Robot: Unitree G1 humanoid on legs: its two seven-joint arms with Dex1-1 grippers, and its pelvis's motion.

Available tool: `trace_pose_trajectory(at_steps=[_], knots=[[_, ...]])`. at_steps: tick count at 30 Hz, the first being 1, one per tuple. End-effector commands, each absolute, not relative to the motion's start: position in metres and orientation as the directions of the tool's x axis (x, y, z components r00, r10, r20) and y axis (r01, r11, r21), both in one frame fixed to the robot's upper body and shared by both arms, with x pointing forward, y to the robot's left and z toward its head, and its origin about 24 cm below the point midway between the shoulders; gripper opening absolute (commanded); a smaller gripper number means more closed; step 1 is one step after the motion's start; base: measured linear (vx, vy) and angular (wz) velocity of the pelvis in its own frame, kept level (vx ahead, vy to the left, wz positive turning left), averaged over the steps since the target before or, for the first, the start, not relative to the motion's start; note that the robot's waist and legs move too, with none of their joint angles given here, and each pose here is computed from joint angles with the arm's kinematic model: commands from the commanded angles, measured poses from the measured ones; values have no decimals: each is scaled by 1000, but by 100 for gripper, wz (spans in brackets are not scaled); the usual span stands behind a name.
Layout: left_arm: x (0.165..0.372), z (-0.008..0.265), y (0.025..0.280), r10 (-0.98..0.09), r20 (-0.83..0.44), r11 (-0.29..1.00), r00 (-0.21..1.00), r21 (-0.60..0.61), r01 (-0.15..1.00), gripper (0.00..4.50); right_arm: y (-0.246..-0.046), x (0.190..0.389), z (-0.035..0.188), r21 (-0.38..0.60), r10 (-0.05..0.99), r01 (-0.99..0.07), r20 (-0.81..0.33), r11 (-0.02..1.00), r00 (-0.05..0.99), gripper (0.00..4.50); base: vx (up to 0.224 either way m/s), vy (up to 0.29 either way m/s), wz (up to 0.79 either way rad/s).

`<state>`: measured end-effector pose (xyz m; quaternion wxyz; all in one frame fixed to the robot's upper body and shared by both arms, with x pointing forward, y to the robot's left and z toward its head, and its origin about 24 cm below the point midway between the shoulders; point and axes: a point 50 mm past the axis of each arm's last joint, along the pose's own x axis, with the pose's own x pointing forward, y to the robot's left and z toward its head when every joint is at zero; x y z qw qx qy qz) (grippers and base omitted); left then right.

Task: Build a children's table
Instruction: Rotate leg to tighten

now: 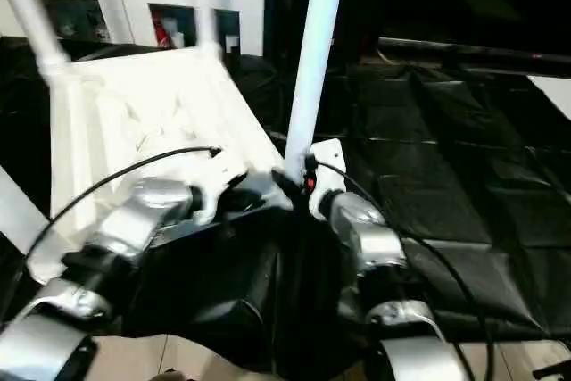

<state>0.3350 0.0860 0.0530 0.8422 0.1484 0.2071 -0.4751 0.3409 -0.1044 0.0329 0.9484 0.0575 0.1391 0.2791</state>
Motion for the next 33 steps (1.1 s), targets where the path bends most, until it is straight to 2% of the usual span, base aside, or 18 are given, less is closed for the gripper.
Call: trace_pose_trajectory(at_steps=[1,2,3,7,13,17,20,22,23,26,30,33], knots=[[342,80,64,-781,-365,503,506,112,857,0,-51,321,25,261,747,-700,-221,665,627,335,0,0,0],[342,80,64,-781,-365,503,506,112,857,0,-51,321,25,261,747,-700,-221,665,627,341,0,0,0],[339,78,67,-795,-370,478,481,107,872,0,-53,320,27,264,777,-731,-210,629,593,372,0,0,0],[334,75,73,-812,-380,437,442,106,893,0,-61,318,30,233,820,-787,-208,571,533,392,0,0,0],[320,72,80,-863,-393,306,318,94,947,0,-82,306,32,217,909,-893,-236,395,344,392,0,0,0],[308,70,92,-881,-423,190,211,93,977,0,-106,297,34,212,937,-936,-274,281,219,392,0,0,0],[306,69,95,-880,-433,171,194,92,981,0,-111,295,34,216,939,-942,-288,257,190,392,0,0,0],[299,68,103,-887,-444,106,124,65,992,0,-122,292,34,230,938,-944,-309,235,158,392,0,0,0],[298,69,104,-888,-444,100,117,62,993,0,-123,292,34,231,938,-944,-310,236,158,377,0,0,0],[296,69,107,-889,-446,89,104,54,995,0,-125,292,34,242,937,-942,-315,231,149,367,0,0,0],[295,69,110,-887,-451,81,94,50,996,0,-126,289,34,252,939,-945,-321,209,123,321,0,0,0],[294,69,111,-887,-454,75,89,47,996,0,-126,286,33,271,943,-944,-320,186,94,312,0,0,0]])
